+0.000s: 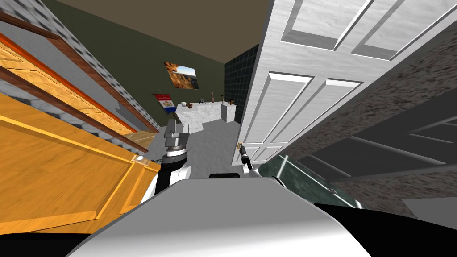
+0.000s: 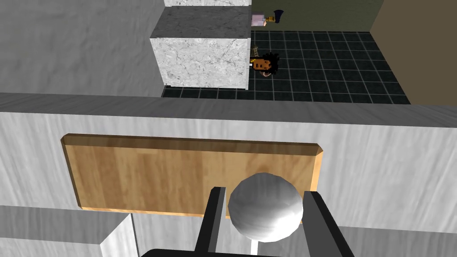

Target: Push the door open

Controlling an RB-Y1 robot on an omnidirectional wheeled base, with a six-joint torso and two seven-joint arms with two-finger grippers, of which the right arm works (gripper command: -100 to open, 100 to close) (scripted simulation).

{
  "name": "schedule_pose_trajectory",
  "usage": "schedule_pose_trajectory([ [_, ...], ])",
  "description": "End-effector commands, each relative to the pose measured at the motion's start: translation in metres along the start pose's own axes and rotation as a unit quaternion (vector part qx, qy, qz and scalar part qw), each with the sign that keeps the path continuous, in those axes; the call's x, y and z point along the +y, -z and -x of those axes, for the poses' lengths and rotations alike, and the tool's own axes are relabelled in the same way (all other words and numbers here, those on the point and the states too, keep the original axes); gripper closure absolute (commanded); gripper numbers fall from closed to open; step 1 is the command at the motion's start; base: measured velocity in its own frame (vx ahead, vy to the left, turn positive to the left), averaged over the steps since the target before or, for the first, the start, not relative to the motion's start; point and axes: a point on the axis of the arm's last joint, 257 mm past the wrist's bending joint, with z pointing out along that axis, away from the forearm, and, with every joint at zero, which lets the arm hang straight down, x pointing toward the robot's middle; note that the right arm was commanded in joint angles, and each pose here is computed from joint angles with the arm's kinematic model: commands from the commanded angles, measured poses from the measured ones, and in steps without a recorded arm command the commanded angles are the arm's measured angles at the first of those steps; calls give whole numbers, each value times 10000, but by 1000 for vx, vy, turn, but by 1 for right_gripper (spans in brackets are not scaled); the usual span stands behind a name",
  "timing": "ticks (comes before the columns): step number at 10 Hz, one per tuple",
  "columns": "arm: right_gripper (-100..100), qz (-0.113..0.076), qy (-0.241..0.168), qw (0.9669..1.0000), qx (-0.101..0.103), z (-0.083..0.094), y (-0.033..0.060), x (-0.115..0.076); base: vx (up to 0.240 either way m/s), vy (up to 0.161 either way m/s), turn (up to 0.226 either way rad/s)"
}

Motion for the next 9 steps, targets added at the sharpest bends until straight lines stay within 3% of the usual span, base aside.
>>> schedule_pose_trajectory([
  [1,100,-4,7,10000,-78,80,-2,2,95,37,-50],
  [9,100,4,9,9995,-307,298,-12,21,103,51,-37],
])
